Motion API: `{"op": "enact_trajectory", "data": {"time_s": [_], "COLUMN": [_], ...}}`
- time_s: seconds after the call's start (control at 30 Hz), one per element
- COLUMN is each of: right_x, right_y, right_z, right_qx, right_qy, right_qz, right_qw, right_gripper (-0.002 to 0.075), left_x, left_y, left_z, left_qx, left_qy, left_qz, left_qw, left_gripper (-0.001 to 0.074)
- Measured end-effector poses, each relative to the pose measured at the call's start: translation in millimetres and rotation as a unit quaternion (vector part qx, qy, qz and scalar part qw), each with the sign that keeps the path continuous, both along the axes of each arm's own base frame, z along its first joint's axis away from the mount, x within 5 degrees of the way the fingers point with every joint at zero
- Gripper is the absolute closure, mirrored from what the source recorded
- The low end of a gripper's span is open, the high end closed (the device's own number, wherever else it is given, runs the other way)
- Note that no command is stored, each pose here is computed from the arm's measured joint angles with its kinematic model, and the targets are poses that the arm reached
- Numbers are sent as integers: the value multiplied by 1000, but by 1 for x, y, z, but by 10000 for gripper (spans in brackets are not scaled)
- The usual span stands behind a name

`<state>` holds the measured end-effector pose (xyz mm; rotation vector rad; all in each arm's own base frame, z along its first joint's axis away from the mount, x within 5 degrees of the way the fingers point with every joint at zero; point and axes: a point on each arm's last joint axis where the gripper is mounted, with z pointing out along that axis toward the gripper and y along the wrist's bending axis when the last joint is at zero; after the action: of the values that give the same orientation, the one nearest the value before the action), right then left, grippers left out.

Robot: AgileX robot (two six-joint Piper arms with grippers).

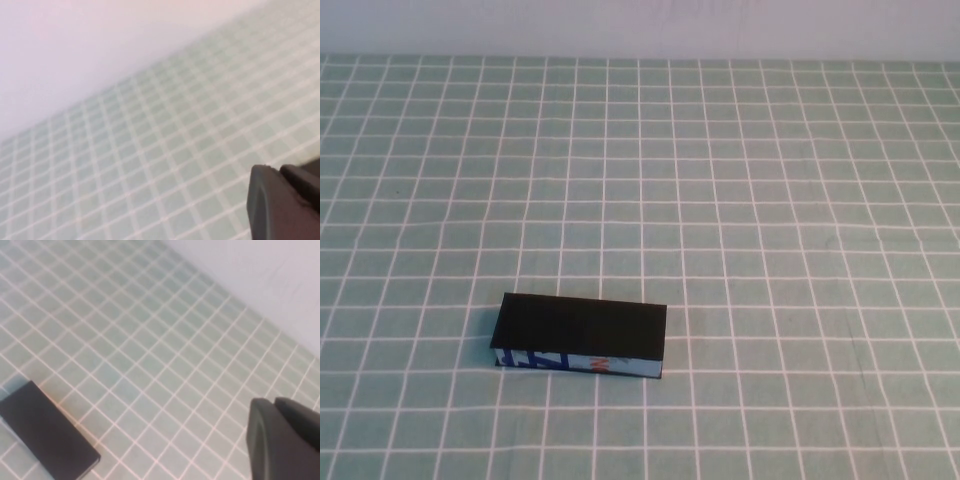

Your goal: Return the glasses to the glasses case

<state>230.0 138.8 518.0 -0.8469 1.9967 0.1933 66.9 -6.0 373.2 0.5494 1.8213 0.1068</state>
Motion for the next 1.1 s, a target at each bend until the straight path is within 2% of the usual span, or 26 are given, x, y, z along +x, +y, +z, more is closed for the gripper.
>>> {"op": "enact_trajectory", "data": {"time_s": [0.13, 0.2, 0.3, 0.5, 0.73, 0.9, 1.1], "right_x": [-33, -48, -69, -125, -164, -174, -177], "right_y": [-18, -27, -40, -71, -93, -100, -101], "right_z": [-5, -20, -51, -123, -186, -206, -210], "right_qx": [35, 53, 74, 121, 172, 186, 190], "right_qy": [-43, -60, -80, -102, -108, -125, -127], "right_qz": [-1, -5, -9, -12, -23, -25, -25], "right_qw": [998, 997, 994, 987, 979, 974, 973], "right_gripper": [737, 737, 737, 737, 737, 737, 737], "left_x": [-16, -20, -20, -13, -5, -4, -3], "left_y": [5, 5, 2, -10, -18, -20, -20], "left_z": [5, 5, 0, -35, -69, -77, -77], "left_qx": [-57, -75, -87, -100, -137, -160, -161], "left_qy": [-28, -28, -16, 48, 101, 110, 108], "left_qz": [-25, -33, -42, -55, -35, -29, -29], "left_qw": [998, 996, 995, 992, 985, 980, 981], "left_gripper": [736, 736, 736, 736, 736, 736, 736]}}
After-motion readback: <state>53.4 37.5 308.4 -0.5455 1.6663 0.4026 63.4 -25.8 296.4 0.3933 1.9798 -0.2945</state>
